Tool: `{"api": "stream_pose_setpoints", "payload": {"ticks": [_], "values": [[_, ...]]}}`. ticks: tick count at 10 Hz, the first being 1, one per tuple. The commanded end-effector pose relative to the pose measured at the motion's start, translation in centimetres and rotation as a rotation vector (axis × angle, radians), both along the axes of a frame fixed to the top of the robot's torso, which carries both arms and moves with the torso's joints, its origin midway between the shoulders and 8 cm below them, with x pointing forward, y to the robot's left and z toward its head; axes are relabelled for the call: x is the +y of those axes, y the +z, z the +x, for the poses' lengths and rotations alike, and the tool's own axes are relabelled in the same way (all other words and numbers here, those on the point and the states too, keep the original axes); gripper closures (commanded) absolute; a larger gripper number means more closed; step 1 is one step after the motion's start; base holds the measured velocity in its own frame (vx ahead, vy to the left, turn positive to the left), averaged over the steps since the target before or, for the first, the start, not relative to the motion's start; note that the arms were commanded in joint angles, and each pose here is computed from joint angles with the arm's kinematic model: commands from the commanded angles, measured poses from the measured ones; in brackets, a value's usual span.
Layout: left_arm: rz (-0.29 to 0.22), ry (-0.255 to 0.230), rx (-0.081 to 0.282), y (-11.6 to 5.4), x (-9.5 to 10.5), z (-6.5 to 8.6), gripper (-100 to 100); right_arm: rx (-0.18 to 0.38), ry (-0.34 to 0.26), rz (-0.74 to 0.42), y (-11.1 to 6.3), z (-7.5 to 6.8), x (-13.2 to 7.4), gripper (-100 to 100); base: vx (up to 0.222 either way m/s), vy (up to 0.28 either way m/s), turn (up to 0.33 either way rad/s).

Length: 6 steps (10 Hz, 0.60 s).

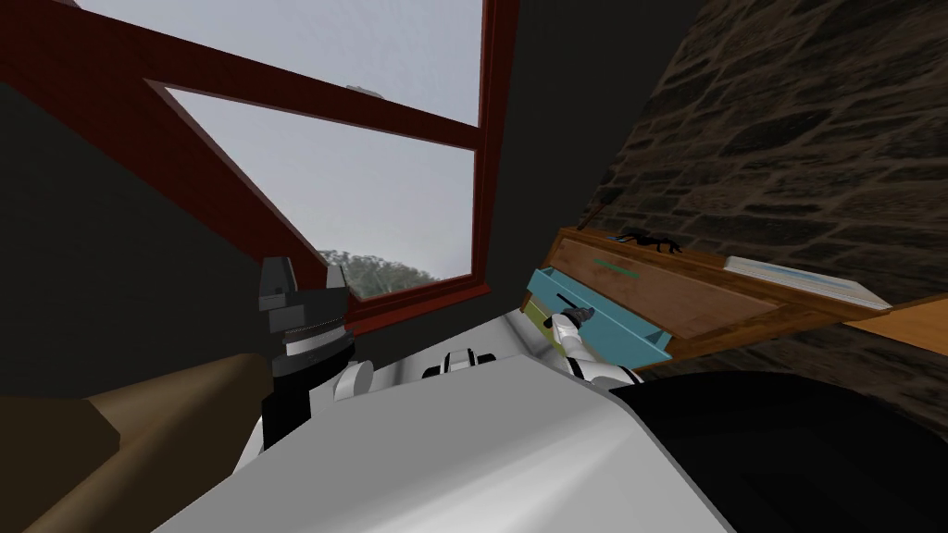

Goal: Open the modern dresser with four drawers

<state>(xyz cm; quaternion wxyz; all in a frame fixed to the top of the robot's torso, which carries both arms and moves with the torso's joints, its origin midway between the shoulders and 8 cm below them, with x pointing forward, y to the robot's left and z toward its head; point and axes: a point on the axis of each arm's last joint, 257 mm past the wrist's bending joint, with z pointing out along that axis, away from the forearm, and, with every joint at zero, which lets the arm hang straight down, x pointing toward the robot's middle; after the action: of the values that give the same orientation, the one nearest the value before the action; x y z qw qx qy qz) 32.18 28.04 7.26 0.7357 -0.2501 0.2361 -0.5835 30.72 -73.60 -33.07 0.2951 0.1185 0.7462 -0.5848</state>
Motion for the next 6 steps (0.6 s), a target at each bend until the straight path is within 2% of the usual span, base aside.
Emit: {"api": "stream_pose_setpoints", "payload": {"ticks": [1,3,4,6], "values": [[0.0,0.0,0.0,0.0,0.0,0.0,0,0.005,0.007,-0.004,2.0,1.3,-2.0,-100,-0.032,0.082,-0.022],[0.0,0.0,0.0,0.0,0.0,0.0,0,0.004,0.01,-0.006,3.3,2.0,-3.2,-100,-0.036,0.077,-0.02],[0.0,0.0,0.0,0.0,0.0,0.0,0,0.001,0.013,-0.007,4.6,2.7,-4.3,-100,-0.023,0.093,-0.018],[0.0,0.0,0.0,0.0,0.0,0.0,0,0.005,0.013,-0.008,4.4,2.4,-4.2,-100,-0.017,0.047,-0.012]]}}
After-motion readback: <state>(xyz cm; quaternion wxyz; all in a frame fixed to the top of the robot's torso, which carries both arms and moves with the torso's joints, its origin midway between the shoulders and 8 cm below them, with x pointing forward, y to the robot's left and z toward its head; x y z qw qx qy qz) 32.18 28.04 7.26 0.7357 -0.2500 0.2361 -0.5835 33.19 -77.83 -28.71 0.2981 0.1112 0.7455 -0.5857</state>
